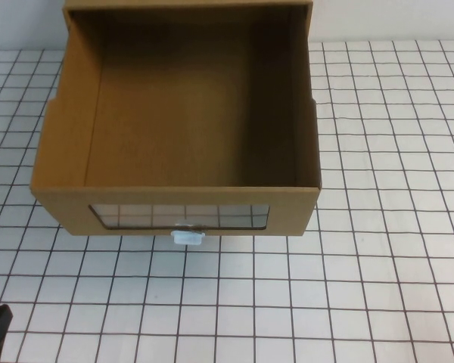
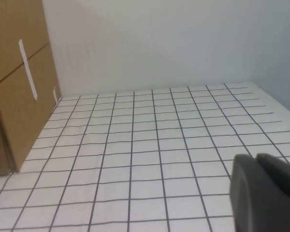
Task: Open the shoe box
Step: 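Pull the top drawer of the cardboard box fully open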
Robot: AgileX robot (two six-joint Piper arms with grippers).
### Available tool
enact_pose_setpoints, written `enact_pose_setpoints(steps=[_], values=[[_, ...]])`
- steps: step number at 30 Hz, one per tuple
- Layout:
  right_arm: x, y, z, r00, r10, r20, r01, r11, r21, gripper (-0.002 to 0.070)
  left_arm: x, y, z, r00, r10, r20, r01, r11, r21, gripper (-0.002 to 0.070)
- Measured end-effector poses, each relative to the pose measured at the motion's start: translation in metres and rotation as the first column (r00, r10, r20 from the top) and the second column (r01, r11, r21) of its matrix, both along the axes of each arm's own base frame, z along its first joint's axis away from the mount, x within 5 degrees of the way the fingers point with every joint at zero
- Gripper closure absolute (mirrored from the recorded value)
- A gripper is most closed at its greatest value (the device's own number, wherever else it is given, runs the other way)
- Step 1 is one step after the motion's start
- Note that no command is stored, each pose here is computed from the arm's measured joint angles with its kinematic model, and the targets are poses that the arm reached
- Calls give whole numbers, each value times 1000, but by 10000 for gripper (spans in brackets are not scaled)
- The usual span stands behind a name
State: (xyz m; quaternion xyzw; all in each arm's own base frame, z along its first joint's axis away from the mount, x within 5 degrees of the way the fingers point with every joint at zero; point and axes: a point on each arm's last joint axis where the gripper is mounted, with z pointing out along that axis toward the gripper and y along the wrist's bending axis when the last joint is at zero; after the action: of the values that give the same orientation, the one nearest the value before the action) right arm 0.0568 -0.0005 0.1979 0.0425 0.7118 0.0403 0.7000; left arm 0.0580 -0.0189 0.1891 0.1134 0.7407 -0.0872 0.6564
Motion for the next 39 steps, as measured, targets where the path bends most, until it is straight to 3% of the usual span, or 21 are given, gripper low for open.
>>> enact_pose_setpoints(steps=[9,19,39], values=[[0,1,-2,1000,7,-24,-6,1000,24,689,0,0,0,1000,-1,-2,1,1000,0,677],[-4,8,-23,962,85,-258,-110,990,-83,689,0,0,0,1000,-1,-2,1,1000,0,677],[-4,10,-23,960,114,-257,-121,993,-11,689,0,0,0,1000,-2,-3,2,1000,1,677]])
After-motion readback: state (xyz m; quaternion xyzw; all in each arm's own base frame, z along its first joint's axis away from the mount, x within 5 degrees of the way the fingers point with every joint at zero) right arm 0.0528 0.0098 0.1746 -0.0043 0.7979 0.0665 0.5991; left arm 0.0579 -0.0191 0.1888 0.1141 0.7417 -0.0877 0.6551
